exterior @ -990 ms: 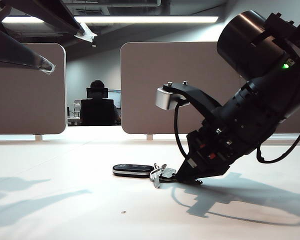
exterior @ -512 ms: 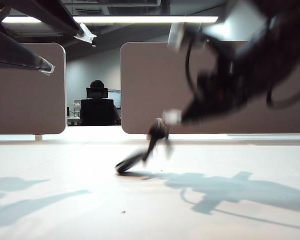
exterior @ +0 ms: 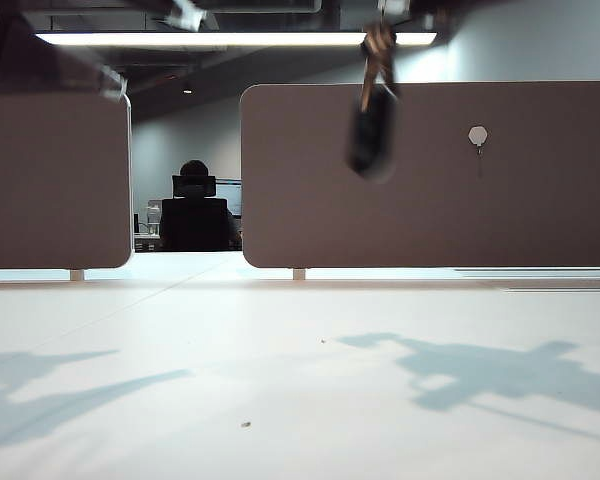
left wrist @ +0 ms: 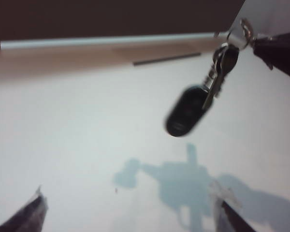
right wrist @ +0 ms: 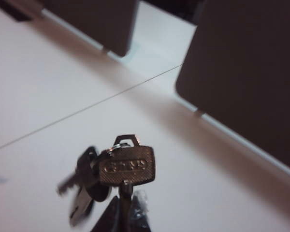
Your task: Hang the bunch of keys on the hook.
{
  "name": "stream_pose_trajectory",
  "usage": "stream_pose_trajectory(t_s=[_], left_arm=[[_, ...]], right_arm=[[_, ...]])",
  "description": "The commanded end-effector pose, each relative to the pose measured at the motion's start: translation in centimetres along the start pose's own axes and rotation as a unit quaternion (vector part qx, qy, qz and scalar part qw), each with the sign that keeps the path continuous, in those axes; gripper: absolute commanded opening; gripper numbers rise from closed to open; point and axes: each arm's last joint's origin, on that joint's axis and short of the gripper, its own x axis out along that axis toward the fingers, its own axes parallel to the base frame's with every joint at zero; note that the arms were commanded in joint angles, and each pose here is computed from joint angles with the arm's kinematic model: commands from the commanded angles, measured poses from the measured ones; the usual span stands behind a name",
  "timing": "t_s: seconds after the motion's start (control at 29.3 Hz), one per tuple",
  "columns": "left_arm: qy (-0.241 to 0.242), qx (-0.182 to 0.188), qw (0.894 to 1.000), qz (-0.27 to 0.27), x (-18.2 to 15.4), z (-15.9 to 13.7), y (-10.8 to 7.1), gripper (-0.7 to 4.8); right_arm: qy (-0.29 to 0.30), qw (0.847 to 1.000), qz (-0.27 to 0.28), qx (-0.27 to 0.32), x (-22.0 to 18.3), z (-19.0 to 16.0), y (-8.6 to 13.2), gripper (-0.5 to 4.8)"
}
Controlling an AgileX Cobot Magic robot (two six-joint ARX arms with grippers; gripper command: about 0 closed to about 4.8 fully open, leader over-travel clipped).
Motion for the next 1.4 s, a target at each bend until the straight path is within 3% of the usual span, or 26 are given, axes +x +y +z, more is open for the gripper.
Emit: stream_pose_trajectory(t_s=[0.03, 0.27, 0.41, 0.75, 1.09, 1.4], left_arm=[[-0.057, 0.017, 0.998, -0.013, -0.1, 1.2, -0.3, 4.79], [-0.088, 0.023, 0.996, -0.003, 0.1, 2.6, -0.4, 4.79], [-0.088, 0.024, 0.996, -0.002, 0.7, 3.6, -0.4, 4.79], [-0.082, 0.037, 0.996, 0.019, 2.4, 5.6, -0.3, 4.79], [-0.069, 0.072, 0.994, 0.049, 2.6, 5.3, 0.0, 4.79], [-0.07, 0.071, 0.993, 0.06, 2.6, 5.3, 0.1, 4.79]], right_arm=[[-0.01, 0.998, -0.06, 0.004, -0.4, 2.6, -1.0, -0.06], [-0.018, 0.992, -0.128, 0.011, 1.4, 5.9, -4.2, -0.06], [0.001, 0.99, -0.143, 0.017, 3.8, 5.8, -6.7, -0.06], [0.014, 0.969, -0.243, 0.031, 9.1, 4.1, -15.0, -0.06], [0.039, 0.956, -0.289, 0.044, 13.3, 1.6, -23.0, -0.06], [0.025, 0.954, -0.297, 0.042, 16.9, 0.6, -27.8, -0.06]])
